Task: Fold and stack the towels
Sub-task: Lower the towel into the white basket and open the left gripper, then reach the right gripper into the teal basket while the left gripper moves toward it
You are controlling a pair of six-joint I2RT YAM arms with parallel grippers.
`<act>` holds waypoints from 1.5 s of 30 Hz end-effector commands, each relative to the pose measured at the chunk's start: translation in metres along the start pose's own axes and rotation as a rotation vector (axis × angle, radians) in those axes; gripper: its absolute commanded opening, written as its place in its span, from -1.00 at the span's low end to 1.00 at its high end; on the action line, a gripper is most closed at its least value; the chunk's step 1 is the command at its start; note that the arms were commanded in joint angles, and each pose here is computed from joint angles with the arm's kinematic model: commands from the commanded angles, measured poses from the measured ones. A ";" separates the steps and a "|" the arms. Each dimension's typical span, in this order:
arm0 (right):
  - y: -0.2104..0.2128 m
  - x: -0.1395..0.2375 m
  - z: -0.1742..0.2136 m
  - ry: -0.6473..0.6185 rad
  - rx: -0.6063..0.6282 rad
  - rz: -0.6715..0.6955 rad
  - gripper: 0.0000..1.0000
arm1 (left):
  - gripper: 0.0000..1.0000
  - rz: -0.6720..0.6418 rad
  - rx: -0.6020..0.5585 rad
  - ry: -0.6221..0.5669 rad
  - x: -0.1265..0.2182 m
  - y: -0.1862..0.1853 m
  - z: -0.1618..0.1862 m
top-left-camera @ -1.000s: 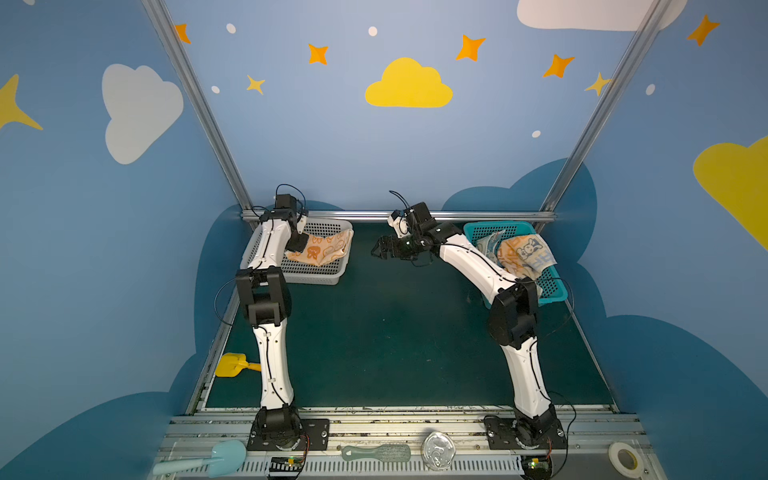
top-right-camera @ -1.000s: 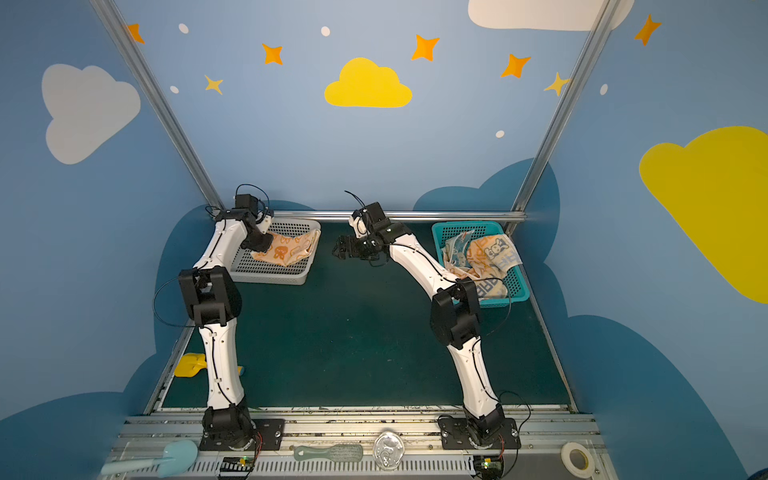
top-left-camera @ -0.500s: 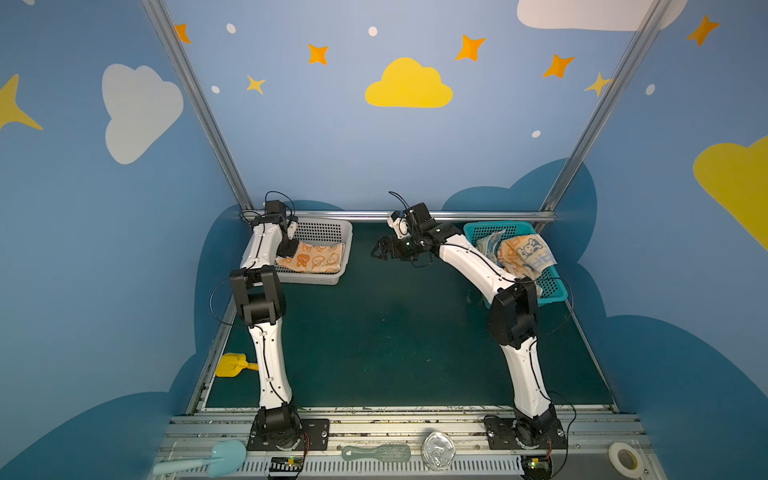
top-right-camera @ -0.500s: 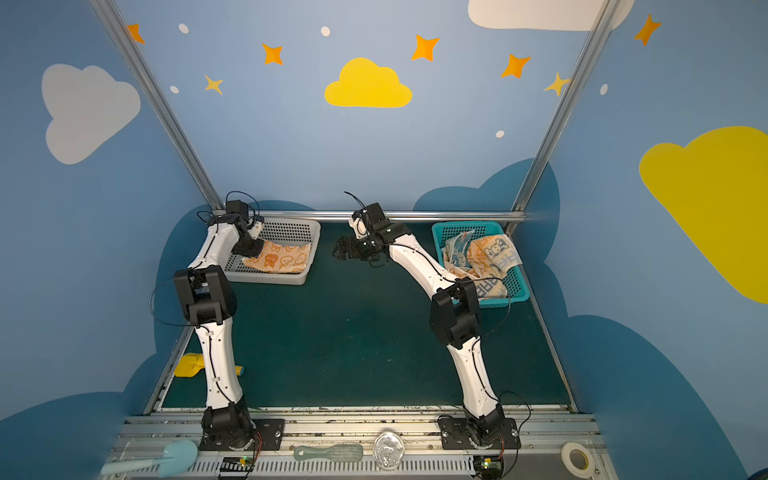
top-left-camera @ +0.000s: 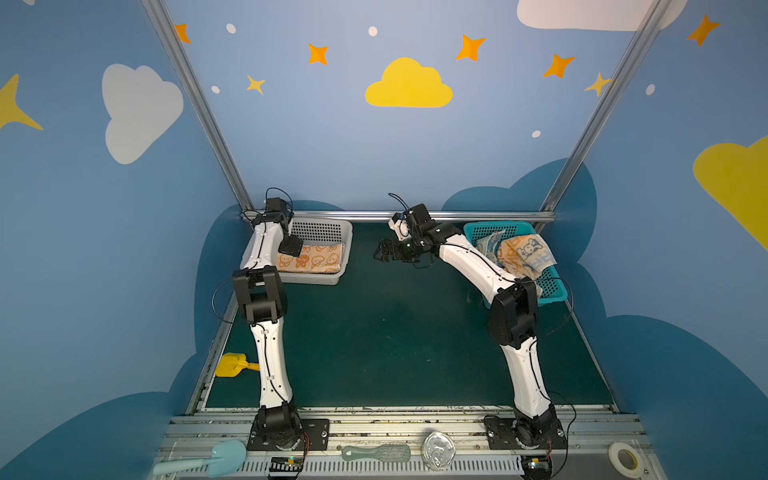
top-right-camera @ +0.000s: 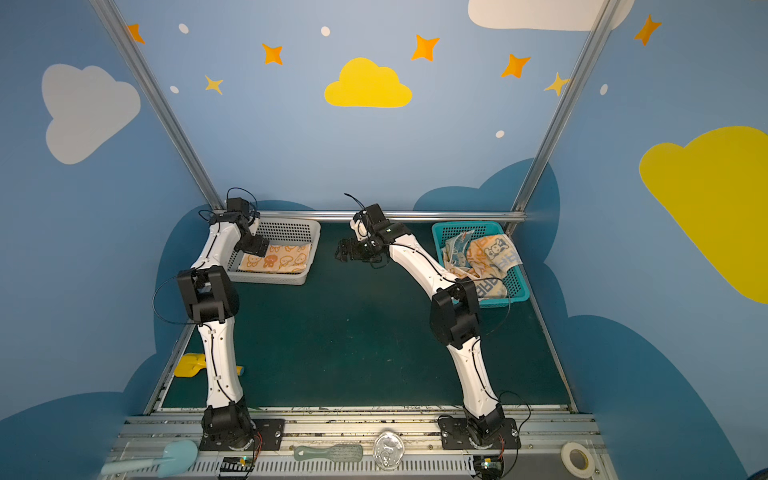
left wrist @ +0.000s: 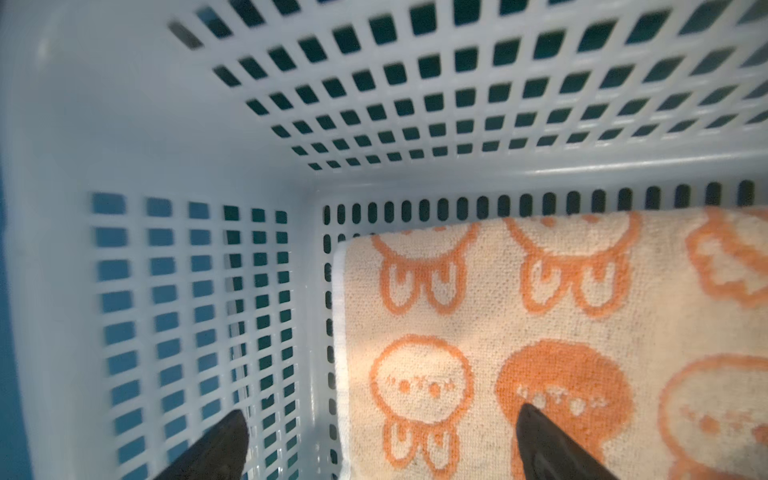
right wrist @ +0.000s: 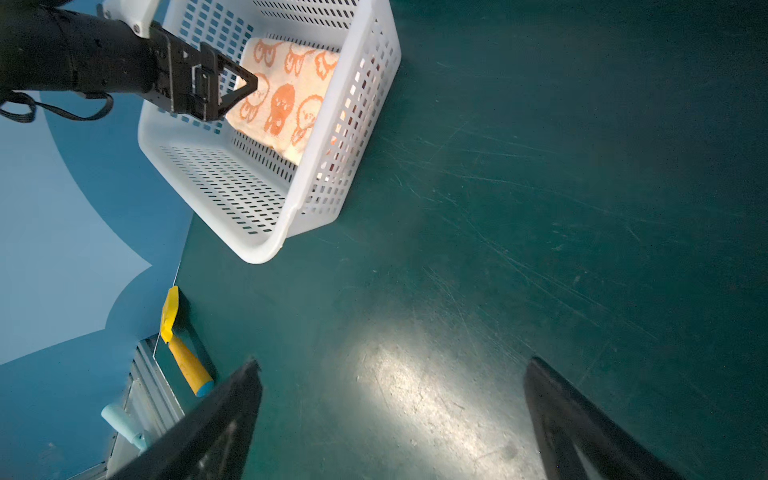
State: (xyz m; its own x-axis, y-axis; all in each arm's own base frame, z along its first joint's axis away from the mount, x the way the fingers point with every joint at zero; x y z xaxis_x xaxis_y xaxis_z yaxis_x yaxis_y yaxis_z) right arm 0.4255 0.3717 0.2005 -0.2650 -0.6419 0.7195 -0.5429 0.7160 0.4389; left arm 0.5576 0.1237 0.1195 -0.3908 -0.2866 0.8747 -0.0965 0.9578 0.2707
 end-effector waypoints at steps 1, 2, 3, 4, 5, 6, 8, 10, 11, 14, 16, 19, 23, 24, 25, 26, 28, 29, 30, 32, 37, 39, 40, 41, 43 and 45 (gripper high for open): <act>0.012 0.020 -0.004 -0.012 -0.009 0.007 0.96 | 0.99 -0.046 0.018 -0.107 0.055 -0.001 -0.026; 0.010 0.022 -0.003 -0.009 -0.021 0.019 0.96 | 0.99 -0.053 0.011 -0.124 0.065 -0.004 -0.029; 0.009 0.025 -0.002 -0.006 -0.029 0.033 0.96 | 0.99 -0.056 0.003 -0.139 0.074 -0.008 -0.032; 0.006 0.029 0.000 -0.005 -0.036 0.052 0.96 | 0.99 -0.063 -0.005 -0.159 0.085 -0.012 -0.035; 0.004 0.033 0.001 -0.005 -0.039 0.074 0.96 | 0.99 -0.070 -0.015 -0.186 0.098 -0.017 -0.039; 0.001 0.038 0.003 -0.005 -0.045 0.092 0.96 | 0.99 -0.078 -0.025 -0.211 0.108 -0.021 -0.042; -0.009 0.050 0.007 -0.001 -0.066 0.136 0.96 | 0.99 -0.103 -0.064 -0.291 0.136 -0.034 -0.048; -0.021 0.064 0.012 -0.001 -0.097 0.181 0.96 | 0.99 -0.133 -0.119 -0.370 0.160 -0.052 -0.053; -0.028 0.073 0.014 -0.006 -0.112 0.200 0.96 | 0.99 -0.146 -0.149 -0.414 0.173 -0.063 -0.055; -0.048 0.095 0.019 -0.026 -0.157 0.226 0.96 | 0.99 -0.152 -0.187 -0.520 0.199 -0.089 -0.054; -0.059 0.109 0.024 -0.036 -0.183 0.244 0.96 | 0.99 -0.092 -0.183 -0.546 0.214 -0.107 -0.050; -0.080 0.129 0.035 -0.052 -0.233 0.312 0.96 | 0.99 0.038 -0.165 -0.550 0.231 -0.132 -0.041; -0.110 0.162 0.051 -0.073 -0.288 0.406 0.96 | 0.99 0.192 -0.169 -0.597 0.258 -0.172 -0.032; -0.119 0.172 0.055 -0.082 -0.300 0.435 0.96 | 0.99 0.219 -0.187 -0.619 0.265 -0.184 -0.030; -0.128 0.182 0.059 -0.089 -0.316 0.464 0.96 | 0.99 0.237 -0.197 -0.647 0.270 -0.196 -0.029; -0.137 0.191 0.064 -0.094 -0.330 0.493 0.96 | 0.99 0.255 -0.212 -0.674 0.274 -0.207 -0.028; -0.156 0.210 0.075 -0.114 -0.370 0.552 0.96 | 0.99 0.301 -0.245 -0.726 0.286 -0.234 -0.025; -0.164 0.217 0.079 -0.121 -0.387 0.573 0.96 | 0.99 0.316 -0.256 -0.739 0.290 -0.246 -0.024; -0.176 0.227 0.087 -0.134 -0.417 0.604 0.96 | 0.99 0.342 -0.274 -0.753 0.296 -0.261 -0.022; -0.195 0.237 0.097 -0.161 -0.477 0.635 0.96 | 0.99 0.391 -0.312 -0.769 0.303 -0.290 -0.018; -0.233 0.243 0.118 -0.205 -0.610 0.612 0.96 | 0.99 0.498 -0.410 -0.770 0.314 -0.364 -0.004; -0.245 0.238 0.122 -0.200 -0.652 0.582 0.96 | 0.99 0.532 -0.442 -0.771 0.317 -0.394 0.004; -0.249 0.235 0.123 -0.192 -0.670 0.559 0.96 | 0.99 0.545 -0.455 -0.774 0.319 -0.405 0.006; -0.252 0.232 0.123 -0.180 -0.690 0.526 0.96 | 0.99 0.560 -0.474 -0.774 0.321 -0.418 0.010; -0.260 0.226 0.126 -0.130 -0.743 0.482 0.96 | 0.99 0.586 -0.492 -0.772 0.325 -0.438 0.014; -0.273 0.220 0.132 -0.074 -0.796 0.456 0.96 | 0.99 0.623 -0.499 -0.757 0.328 -0.456 0.020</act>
State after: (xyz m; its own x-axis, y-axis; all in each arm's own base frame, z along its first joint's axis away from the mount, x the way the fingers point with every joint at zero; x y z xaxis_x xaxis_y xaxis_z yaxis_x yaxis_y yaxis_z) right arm 0.4053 -0.0040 0.1773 -0.4420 -0.1580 0.8830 0.3154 0.8941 0.3179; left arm 0.4618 -0.3909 0.2703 -0.7450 0.4552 0.4876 0.5998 0.7769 0.1912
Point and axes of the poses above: each gripper's point midway between its finger pads, its own x axis back along the fingers, its own y axis along the line the jaws close on, z = x × y, the point moved 3 cm from there along x, back along the fingers, and after that the axes turned 7 degrees about x, right-handed, at the moved point
